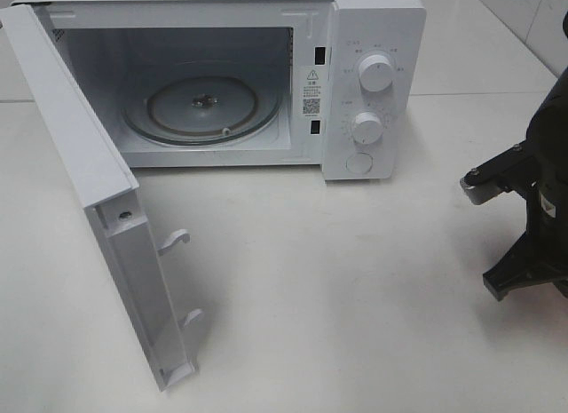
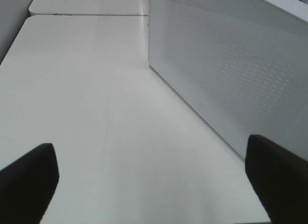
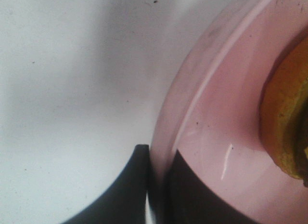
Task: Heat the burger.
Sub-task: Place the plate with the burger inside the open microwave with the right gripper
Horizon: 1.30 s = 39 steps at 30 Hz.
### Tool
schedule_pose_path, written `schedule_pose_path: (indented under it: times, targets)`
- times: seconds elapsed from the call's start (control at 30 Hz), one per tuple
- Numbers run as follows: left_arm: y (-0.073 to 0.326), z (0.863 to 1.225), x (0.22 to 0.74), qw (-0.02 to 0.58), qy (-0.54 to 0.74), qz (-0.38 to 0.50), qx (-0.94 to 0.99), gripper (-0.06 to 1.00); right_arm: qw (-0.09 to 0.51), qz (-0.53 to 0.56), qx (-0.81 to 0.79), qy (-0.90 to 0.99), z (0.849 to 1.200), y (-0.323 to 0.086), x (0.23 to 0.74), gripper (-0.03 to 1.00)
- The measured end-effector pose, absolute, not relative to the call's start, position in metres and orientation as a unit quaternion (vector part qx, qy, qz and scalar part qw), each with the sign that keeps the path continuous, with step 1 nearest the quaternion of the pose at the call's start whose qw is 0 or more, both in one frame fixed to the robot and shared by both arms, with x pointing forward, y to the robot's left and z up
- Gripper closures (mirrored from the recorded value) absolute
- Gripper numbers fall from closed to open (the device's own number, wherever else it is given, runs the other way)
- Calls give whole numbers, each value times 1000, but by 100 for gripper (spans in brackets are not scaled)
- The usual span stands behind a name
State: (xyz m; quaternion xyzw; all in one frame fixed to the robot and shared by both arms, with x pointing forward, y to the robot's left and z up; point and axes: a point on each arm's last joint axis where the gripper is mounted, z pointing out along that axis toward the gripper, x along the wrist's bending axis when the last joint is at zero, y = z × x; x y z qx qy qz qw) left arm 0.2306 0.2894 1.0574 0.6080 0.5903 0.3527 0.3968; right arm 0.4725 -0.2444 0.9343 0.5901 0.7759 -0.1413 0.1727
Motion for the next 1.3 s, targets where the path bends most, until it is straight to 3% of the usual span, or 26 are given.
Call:
schedule_pose_path:
  times: [0.7,1.3]
  targets:
    - [289,1057,231,397,590,353,608,-3,238,-130,483,833,979,-199,428,90]
    - [289,1057,231,397,590,353,608,-3,260,-93,322,905,977,-152,366,90]
